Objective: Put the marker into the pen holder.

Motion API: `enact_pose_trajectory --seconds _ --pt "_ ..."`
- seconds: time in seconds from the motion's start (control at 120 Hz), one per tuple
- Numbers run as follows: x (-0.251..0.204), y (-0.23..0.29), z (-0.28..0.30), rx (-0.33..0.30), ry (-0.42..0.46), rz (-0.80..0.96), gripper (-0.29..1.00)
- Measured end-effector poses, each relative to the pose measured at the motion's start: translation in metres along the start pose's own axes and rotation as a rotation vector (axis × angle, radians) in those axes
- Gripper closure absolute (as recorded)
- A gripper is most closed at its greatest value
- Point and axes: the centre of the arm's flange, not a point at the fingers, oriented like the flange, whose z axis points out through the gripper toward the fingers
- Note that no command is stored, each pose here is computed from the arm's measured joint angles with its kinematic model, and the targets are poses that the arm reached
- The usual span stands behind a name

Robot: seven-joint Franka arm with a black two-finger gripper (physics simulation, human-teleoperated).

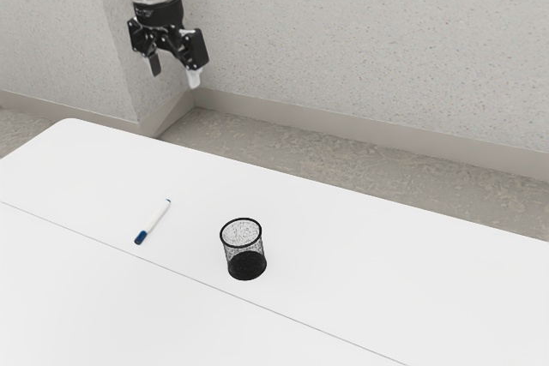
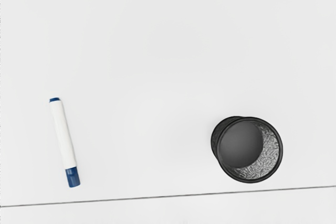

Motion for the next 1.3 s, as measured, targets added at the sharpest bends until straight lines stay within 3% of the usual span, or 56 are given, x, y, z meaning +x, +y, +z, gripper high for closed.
enact_pose_trajectory --seconds 0.367,0.508,0.758,0.933,1.3 --pt "-0.003 -0.004 0.006 -0.007 -0.02 -0.005 0.0" --pt "-0.023 -0.019 0.097 -0.017 -0.133 -0.044 0.0" --pt "-0.03 -0.027 0.226 -0.02 -0.175 -0.069 0.0" --pt "-0.029 -0.053 0.251 -0.012 -0.129 -0.085 0.0" --pt "-0.056 -0.099 0.326 -0.001 -0.136 -0.123 0.0"
